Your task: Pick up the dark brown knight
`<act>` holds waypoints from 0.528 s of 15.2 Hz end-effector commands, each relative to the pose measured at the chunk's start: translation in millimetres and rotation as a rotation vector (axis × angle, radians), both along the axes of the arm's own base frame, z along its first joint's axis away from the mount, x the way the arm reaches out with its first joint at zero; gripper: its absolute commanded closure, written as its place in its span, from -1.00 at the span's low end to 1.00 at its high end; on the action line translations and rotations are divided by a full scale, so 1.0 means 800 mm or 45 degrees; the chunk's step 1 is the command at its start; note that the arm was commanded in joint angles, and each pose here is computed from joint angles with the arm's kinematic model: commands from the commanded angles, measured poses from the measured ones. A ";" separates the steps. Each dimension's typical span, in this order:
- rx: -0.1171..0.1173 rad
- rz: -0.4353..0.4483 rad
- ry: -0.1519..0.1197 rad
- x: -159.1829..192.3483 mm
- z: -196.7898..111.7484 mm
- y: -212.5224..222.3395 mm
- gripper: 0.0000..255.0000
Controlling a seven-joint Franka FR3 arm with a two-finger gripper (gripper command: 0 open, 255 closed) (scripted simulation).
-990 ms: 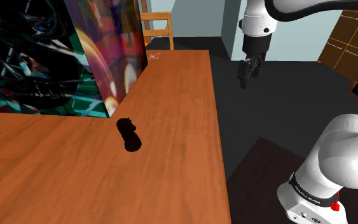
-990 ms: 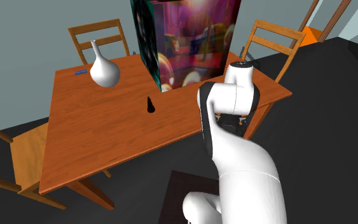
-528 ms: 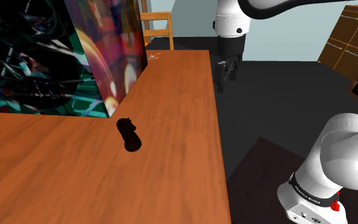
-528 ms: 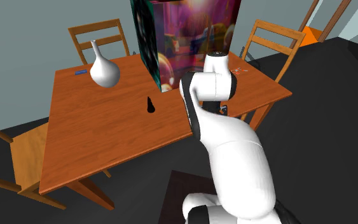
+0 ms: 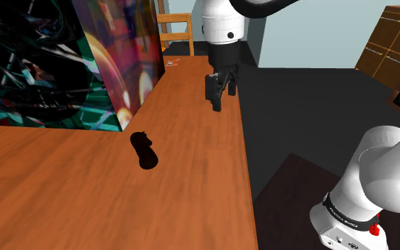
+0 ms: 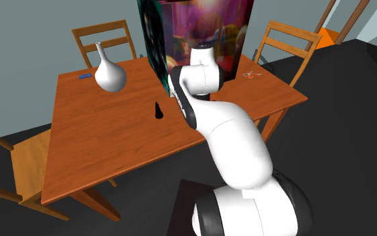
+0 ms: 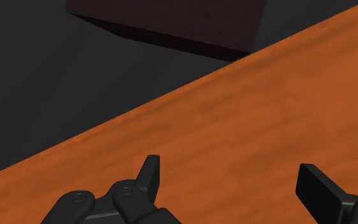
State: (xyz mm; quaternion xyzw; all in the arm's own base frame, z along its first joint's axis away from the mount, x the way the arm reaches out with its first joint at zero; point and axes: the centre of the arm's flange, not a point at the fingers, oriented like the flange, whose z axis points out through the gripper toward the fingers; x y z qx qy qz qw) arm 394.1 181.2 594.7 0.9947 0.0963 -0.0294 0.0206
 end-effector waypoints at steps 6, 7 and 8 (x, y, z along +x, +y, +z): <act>0.029 0.106 0.009 0.028 0.007 0.109 -1.00; 0.033 0.121 0.010 0.031 0.008 0.124 -1.00; 0.037 0.136 0.011 0.034 0.010 0.140 -1.00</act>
